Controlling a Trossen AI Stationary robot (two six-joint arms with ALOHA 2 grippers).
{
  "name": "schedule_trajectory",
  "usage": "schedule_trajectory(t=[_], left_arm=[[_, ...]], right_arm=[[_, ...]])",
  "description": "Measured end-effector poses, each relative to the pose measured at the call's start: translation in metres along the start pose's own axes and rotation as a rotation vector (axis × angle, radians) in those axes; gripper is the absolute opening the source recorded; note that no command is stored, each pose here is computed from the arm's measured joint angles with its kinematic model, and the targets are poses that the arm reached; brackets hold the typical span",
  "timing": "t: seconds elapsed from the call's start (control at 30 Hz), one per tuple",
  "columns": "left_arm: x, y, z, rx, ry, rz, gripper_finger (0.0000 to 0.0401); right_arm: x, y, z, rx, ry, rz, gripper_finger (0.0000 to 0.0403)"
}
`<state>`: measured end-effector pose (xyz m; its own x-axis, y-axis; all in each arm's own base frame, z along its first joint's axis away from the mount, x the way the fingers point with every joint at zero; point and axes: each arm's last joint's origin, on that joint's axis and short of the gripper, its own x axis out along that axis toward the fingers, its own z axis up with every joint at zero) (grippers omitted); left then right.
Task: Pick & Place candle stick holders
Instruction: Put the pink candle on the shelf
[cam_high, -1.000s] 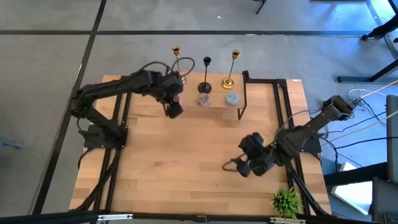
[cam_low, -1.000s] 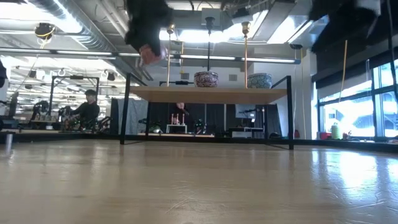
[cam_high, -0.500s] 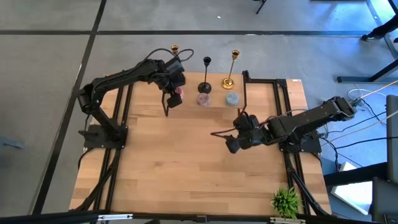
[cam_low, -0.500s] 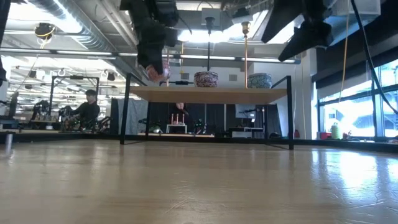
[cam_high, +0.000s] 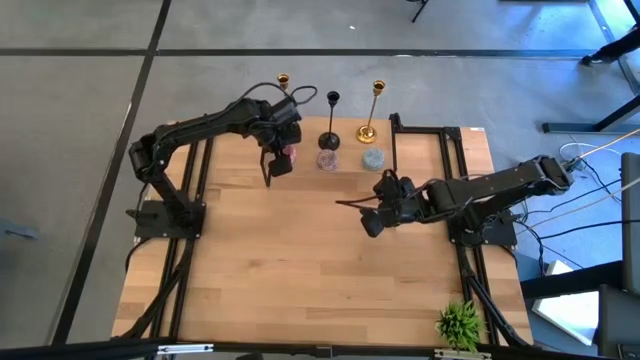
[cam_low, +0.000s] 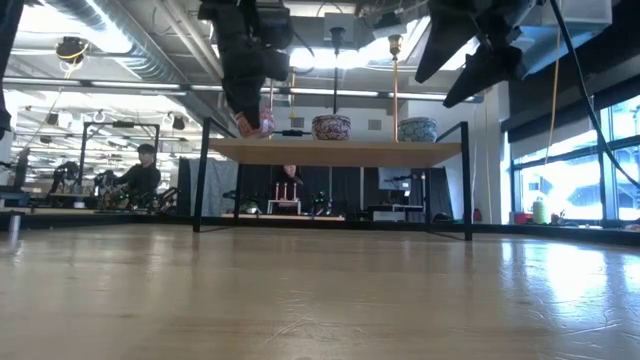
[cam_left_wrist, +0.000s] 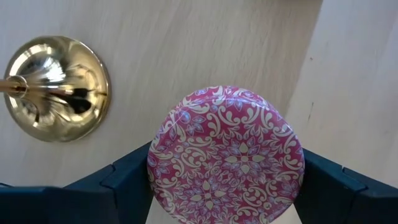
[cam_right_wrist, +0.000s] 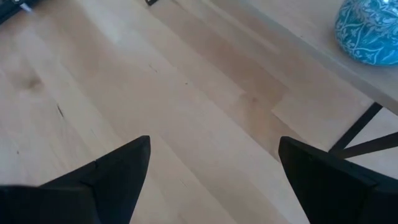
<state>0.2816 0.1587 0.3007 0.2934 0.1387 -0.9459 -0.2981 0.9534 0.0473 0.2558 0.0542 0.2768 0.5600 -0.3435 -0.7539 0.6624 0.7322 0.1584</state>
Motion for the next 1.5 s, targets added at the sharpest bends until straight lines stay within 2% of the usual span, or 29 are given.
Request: schedule_trajectory(t=[0.4, 0.7, 1.07, 1.5], left_arm=[[0.000, -0.003, 0.001, 0.033, 0.011, 0.080, 0.0311], [0.000, -0.006, 0.001, -0.099, 0.012, 0.081, 0.0315], [0.000, -0.018, 0.004, -0.121, 0.004, 0.136, 0.0317], [0.000, -0.022, 0.006, -0.127, -0.007, 0.136, 0.0319]], right_arm=[[0.001, -0.002, 0.002, 0.003, 0.001, -0.005, 0.0358], [0.001, -0.002, 0.002, 0.005, -0.002, -0.003, 0.0358], [0.001, -0.001, 0.003, -0.001, -0.004, -0.001, 0.0358], [0.001, -0.001, 0.003, -0.005, -0.004, -0.001, 0.0358]])
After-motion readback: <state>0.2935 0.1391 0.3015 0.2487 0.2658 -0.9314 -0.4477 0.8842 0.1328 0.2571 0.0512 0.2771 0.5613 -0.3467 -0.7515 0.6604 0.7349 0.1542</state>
